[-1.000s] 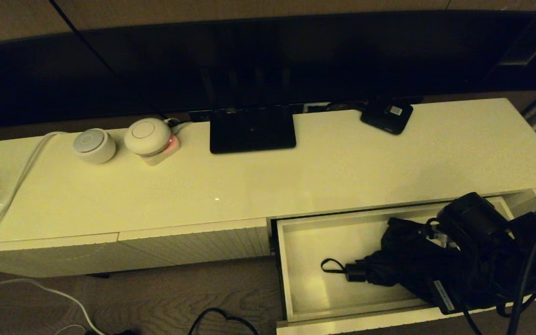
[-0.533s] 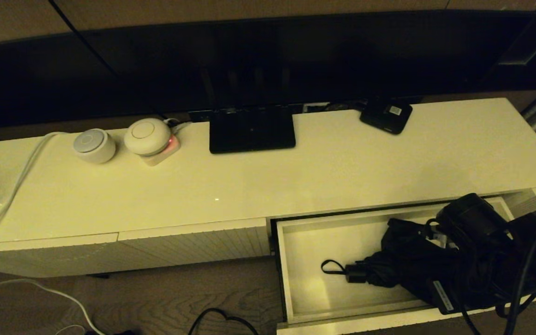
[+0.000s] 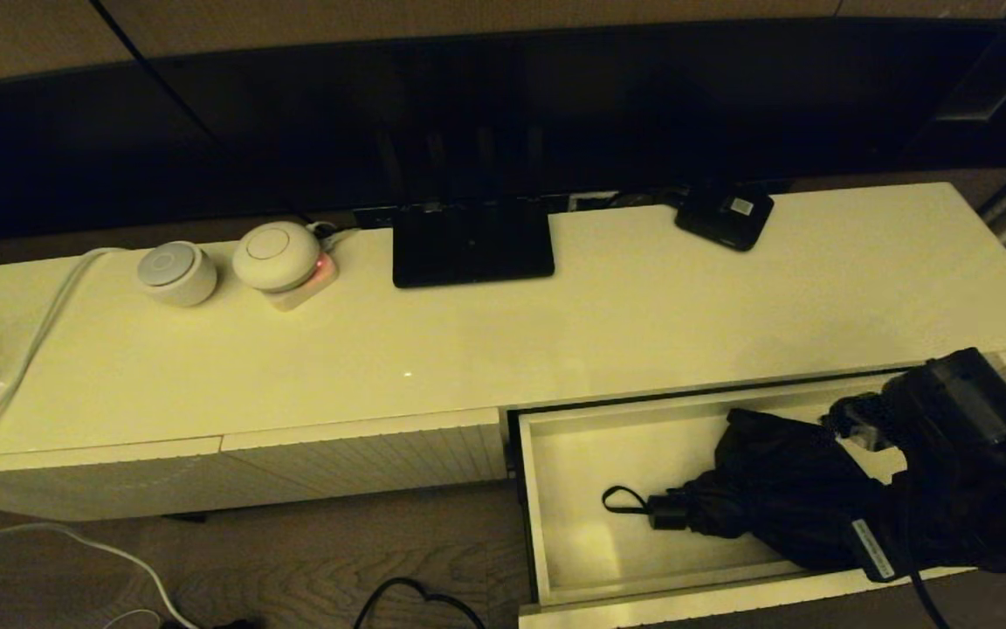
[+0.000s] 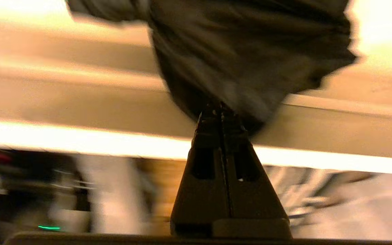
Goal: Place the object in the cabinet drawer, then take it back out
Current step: Open the drawer
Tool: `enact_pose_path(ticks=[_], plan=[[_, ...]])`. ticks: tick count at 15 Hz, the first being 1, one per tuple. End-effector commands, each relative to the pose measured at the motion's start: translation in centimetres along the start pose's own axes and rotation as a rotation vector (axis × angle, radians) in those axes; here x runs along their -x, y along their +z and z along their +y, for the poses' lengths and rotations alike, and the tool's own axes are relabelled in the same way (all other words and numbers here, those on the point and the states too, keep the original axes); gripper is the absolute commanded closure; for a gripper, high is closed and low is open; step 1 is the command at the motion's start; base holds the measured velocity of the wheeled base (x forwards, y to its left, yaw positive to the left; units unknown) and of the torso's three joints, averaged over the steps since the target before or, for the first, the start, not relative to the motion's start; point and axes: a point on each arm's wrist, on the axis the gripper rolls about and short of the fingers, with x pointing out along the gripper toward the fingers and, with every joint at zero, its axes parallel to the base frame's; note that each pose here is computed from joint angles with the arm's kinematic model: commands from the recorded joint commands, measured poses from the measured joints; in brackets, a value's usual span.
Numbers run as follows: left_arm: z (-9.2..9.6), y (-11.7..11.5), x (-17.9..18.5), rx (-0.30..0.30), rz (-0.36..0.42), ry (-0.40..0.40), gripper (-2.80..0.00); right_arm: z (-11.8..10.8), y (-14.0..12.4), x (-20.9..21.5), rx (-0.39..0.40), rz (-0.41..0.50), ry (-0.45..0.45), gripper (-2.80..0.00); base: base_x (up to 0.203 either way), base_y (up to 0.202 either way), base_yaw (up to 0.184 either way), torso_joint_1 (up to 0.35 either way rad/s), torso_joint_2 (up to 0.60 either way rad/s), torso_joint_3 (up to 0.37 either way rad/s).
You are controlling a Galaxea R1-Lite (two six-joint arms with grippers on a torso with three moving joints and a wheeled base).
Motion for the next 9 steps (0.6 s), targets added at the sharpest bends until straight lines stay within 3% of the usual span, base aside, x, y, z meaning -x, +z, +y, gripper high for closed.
enact_pose_path(ticks=[1,5,7,9], plan=[[0.0,-0.1,0.0,0.0,0.003,0.0,0.0,-0.6,-1.1,1.5,0.176,-0.045,-0.029,0.0,0.0,0.0,0.0,0.0,0.0,0.0],[0.0,-0.1,0.0,-0.001,0.003,0.0,0.0,-2.3,-1.2,1.7,0.58,-0.034,-0.072,0.0,0.0,0.0,0.0,0.0,0.0,0.0],[0.0,-0.1,0.0,0.0,0.003,0.0,0.0,-2.3,-1.5,1.7,0.702,-0.073,0.035,0.0,0.0,0.0,0.0,0.0,0.0,0.0],[0.0,-0.1,0.0,-0.001,0.003,0.0,0.0,-2.2,-1.5,1.7,0.833,-0.098,0.076,0.0,0.0,0.0,0.0,0.0,0.0,0.0]])
